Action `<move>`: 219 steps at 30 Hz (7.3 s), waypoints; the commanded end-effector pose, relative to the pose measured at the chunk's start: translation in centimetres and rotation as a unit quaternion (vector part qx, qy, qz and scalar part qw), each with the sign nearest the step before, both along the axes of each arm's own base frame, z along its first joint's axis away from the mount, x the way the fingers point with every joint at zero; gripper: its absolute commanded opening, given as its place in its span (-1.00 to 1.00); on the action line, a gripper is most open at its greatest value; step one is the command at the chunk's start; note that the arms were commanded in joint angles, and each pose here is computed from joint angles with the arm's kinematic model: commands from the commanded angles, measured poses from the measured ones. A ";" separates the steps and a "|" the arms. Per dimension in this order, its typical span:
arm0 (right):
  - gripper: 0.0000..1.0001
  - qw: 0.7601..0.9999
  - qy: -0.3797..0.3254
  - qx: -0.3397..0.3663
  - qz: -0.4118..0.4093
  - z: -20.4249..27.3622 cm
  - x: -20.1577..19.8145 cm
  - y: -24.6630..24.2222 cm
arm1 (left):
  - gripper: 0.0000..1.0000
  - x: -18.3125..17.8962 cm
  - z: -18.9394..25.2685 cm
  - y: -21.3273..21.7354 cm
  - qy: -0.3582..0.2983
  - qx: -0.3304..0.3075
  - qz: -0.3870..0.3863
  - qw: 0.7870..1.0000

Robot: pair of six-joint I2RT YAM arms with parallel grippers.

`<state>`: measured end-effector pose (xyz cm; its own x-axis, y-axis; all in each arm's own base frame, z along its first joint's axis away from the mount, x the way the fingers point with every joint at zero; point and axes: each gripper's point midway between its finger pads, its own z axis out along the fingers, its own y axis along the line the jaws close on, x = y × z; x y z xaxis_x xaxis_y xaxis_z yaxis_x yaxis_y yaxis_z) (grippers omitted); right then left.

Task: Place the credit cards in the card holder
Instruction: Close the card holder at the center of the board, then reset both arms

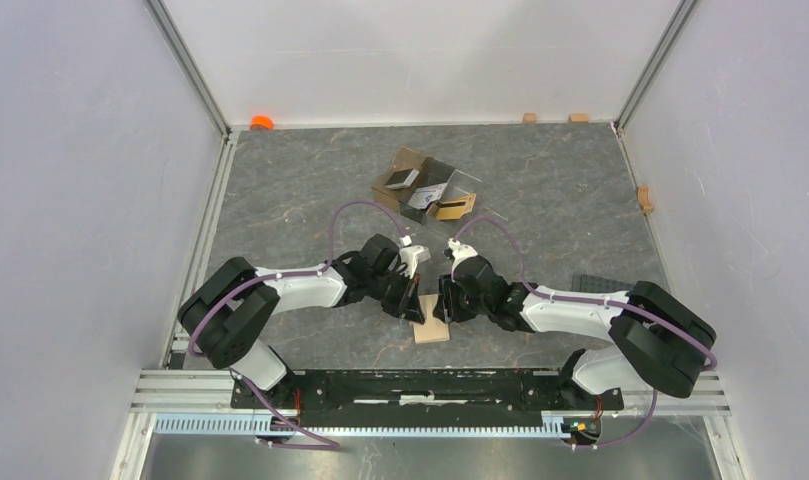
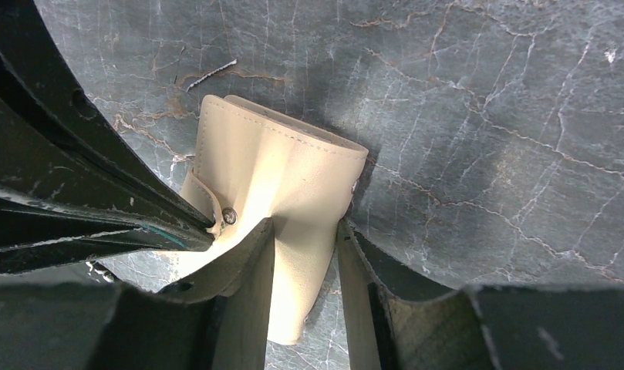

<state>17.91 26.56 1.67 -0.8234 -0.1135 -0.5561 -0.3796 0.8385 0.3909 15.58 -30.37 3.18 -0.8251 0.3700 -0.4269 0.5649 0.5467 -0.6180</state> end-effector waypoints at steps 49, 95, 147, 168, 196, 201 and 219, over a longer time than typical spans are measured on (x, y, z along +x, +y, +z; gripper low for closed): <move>-0.20 0.996 0.050 -0.078 0.014 -3.6 -2.8 -3.4 | -0.96 2.3 -0.6 0.4 -0.043 0.006 0.001 0.999; -0.20 0.996 0.051 -0.079 0.013 -3.7 -3.0 -3.5 | -0.96 2.6 -3.4 1.4 -0.024 0.068 0.013 0.997; -0.18 0.996 0.021 -0.087 -0.008 -2.0 -2.5 -4.9 | -0.96 2.5 -11.2 7.6 0.131 0.175 0.134 0.967; -0.13 0.995 -0.047 -0.088 -0.025 2.1 -0.5 -5.7 | -0.53 8.8 -0.4 1.5 0.037 0.030 0.130 0.990; 0.67 0.980 -0.140 -0.099 -0.105 7.3 7.0 -14.1 | 1.00 11.1 13.5 15.0 -0.140 0.071 0.402 0.902; 0.74 0.963 -0.174 -0.115 -0.173 9.2 8.5 -19.5 | 0.99 10.8 17.3 21.0 -0.220 0.120 0.455 0.854; 0.79 0.861 -0.398 -0.114 -0.296 17.4 8.6 -25.3 | 1.00 8.5 21.7 26.2 -0.375 0.130 0.476 0.785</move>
<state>26.15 2.06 17.38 -0.2069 0.0195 -0.9782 0.0318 0.9994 0.0132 23.56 -4.80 24.17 -0.3680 -0.1538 -0.9170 -0.0216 0.9874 -0.1569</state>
